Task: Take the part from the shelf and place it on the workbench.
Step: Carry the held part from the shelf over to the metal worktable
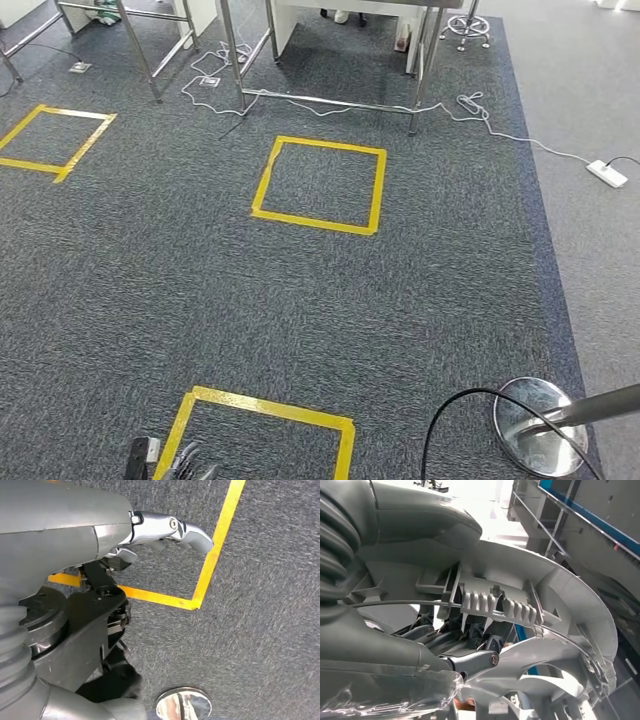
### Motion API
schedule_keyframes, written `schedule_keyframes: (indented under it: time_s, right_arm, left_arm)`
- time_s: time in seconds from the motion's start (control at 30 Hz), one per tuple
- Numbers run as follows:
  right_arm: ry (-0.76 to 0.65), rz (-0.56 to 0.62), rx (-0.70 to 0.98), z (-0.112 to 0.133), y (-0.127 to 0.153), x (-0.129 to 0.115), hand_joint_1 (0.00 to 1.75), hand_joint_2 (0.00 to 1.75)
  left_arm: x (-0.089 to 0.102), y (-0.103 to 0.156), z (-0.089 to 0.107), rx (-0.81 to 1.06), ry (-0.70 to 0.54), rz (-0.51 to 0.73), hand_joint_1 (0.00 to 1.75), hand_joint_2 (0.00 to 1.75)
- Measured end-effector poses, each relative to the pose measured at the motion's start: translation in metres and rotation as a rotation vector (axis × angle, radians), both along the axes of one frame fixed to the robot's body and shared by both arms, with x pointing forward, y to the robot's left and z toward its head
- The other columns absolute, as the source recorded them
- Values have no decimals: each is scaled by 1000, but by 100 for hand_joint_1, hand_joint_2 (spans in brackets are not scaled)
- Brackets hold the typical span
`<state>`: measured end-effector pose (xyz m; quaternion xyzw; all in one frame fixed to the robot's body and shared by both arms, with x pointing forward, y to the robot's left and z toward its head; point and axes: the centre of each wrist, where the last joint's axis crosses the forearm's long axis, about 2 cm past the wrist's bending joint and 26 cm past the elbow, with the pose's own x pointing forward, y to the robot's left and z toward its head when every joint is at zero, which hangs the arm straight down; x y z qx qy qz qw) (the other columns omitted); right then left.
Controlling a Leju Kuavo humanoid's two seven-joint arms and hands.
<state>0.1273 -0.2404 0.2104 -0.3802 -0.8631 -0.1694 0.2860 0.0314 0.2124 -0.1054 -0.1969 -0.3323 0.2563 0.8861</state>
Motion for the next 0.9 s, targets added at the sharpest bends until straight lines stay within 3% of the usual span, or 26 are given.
schedule_keyframes:
  time_s: [0.9]
  right_arm:
    - [-27, -38, 34, 1, -13, 0, 175, 175]
  left_arm:
    - [2, -10, 2, 12, 5, -2, 0, 175]
